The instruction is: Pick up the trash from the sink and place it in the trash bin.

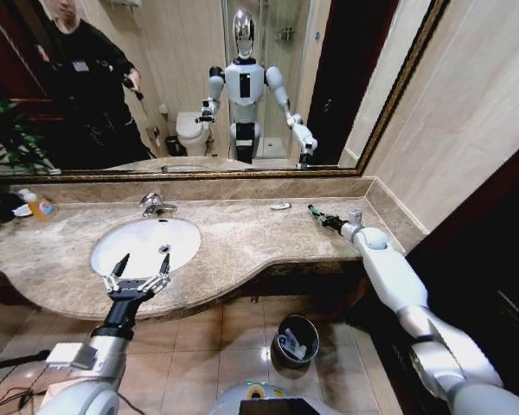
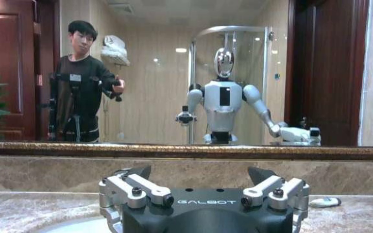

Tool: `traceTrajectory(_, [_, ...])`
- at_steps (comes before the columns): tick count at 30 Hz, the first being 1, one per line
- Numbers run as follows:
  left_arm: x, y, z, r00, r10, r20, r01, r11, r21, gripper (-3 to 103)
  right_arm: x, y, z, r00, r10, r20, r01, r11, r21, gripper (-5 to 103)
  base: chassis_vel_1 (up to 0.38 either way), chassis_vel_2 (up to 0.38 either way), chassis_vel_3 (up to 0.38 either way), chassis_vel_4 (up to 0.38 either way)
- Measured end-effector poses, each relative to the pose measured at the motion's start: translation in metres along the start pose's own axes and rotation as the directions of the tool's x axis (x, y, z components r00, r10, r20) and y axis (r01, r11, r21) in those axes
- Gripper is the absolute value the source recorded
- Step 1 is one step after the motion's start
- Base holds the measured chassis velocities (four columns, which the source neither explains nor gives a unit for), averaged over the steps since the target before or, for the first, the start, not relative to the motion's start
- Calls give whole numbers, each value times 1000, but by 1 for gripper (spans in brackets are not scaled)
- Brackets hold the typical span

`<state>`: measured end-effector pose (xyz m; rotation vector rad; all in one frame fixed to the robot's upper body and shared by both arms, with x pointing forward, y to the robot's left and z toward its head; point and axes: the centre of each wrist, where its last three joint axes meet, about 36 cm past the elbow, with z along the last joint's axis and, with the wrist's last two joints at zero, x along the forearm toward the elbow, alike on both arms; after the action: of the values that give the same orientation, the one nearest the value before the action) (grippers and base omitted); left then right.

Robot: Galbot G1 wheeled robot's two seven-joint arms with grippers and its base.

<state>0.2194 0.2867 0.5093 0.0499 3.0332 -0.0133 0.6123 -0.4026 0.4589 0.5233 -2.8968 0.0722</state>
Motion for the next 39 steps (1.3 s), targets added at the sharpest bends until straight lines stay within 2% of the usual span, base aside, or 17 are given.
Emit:
traceTrajectory(5, [0,0,0,1000,0,0,0,1000,0,100,28,14,-19,998,17,64,-17,1000,-1,10,0,0,0,0])
traceTrajectory(8, [0,0,0,1000,0,0,0,1000,0,100,65,31,-34,993,32,115,-34,999,9,10,0,0,0,0])
traceTrajectory(14, [0,0,0,1000,0,0,0,1000,0,100,103,55,-27,991,48,126,-49,999,5,10,0,0,0,0])
traceTrajectory(18, [0,0,0,1000,0,0,0,1000,0,100,146,85,-12,991,43,126,-42,999,-3,10,0,0,0,0])
traceTrajectory(19, [0,0,0,1000,0,0,0,1000,0,100,146,85,-12,991,43,126,-42,999,-3,10,0,0,0,0])
traceTrajectory(21, [0,0,0,1000,0,0,0,1000,0,100,169,100,0,993,30,116,-28,1000,-13,10,0,0,0,0])
traceTrajectory(29, [0,0,0,1000,0,0,0,1000,0,100,215,132,46,998,1,57,3,998,-61,10,0,0,0,0])
traceTrajectory(32, [0,0,0,1000,0,0,0,1000,0,100,235,145,68,998,-38,48,42,996,-82,10,0,0,0,0])
traceTrajectory(34, [0,0,0,1000,0,0,0,1000,0,100,254,162,105,996,-71,45,75,994,-84,10,0,0,0,0])
traceTrajectory(39, [0,0,0,1000,0,0,0,1000,0,100,263,181,140,998,-66,13,67,994,-92,10,0,0,0,0])
